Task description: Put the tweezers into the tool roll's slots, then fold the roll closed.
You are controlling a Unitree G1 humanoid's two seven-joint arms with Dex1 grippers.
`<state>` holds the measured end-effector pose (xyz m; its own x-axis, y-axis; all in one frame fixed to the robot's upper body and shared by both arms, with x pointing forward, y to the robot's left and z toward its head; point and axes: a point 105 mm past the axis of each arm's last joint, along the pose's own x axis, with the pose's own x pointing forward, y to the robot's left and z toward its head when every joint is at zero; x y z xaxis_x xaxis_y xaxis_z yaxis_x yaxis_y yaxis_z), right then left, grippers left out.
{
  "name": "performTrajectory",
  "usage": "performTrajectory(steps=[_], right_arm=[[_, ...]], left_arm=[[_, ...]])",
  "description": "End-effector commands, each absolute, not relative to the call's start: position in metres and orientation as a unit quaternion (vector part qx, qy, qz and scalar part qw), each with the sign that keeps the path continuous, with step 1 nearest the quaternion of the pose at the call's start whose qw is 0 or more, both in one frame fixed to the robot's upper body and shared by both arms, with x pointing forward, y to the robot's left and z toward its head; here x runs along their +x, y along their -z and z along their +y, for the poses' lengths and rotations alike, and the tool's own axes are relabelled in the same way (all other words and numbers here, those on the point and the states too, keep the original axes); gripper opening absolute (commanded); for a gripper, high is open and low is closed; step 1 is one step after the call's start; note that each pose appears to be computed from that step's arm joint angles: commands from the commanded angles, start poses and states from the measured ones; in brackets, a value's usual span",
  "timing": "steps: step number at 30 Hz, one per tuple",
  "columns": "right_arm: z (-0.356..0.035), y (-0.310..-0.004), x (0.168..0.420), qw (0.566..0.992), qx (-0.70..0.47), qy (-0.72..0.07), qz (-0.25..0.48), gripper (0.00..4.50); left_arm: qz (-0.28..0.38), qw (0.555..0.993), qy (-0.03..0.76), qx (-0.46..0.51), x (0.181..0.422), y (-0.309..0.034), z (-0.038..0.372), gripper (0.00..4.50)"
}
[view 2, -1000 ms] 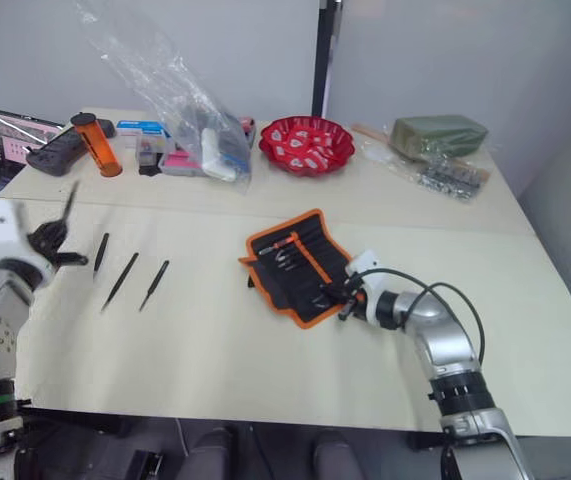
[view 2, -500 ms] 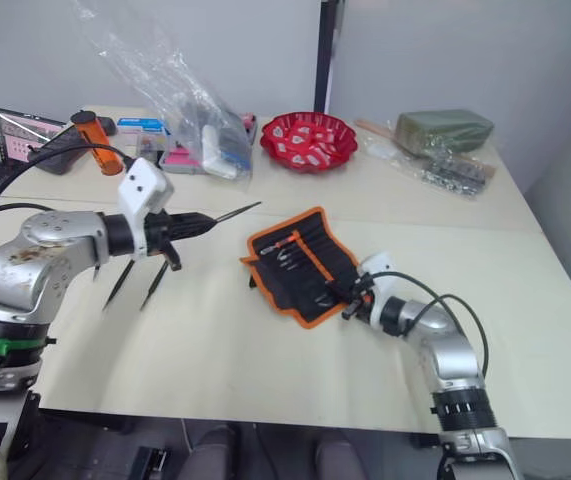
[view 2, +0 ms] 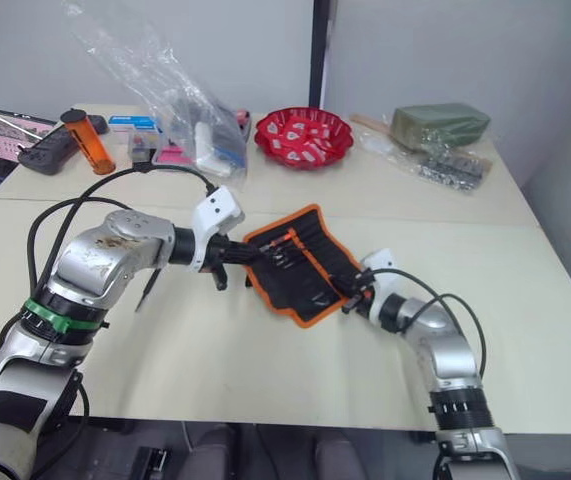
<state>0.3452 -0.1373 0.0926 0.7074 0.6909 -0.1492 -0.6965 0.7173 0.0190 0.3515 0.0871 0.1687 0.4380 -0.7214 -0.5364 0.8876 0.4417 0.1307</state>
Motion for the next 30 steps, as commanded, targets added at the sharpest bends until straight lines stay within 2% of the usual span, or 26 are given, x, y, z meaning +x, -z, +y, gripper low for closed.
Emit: performTrajectory(steps=[1, 12, 30], right_arm=[[-0.141, -0.088, 0.345, 0.925, -0.027, -0.370, 0.078, 0.00], [-0.138, -0.083, 0.347, 0.925, -0.029, -0.370, 0.086, 0.00], [-0.129, -0.077, 0.343, 0.922, -0.026, -0.376, 0.091, 0.00]], left_arm=[[0.202, 0.830, 0.469, 0.225, 0.353, -0.174, 0.091, 0.01], [0.208, 0.835, 0.462, 0.217, 0.356, -0.163, 0.081, 0.01], [0.203, 0.842, 0.453, 0.213, 0.374, -0.153, 0.049, 0.01]])
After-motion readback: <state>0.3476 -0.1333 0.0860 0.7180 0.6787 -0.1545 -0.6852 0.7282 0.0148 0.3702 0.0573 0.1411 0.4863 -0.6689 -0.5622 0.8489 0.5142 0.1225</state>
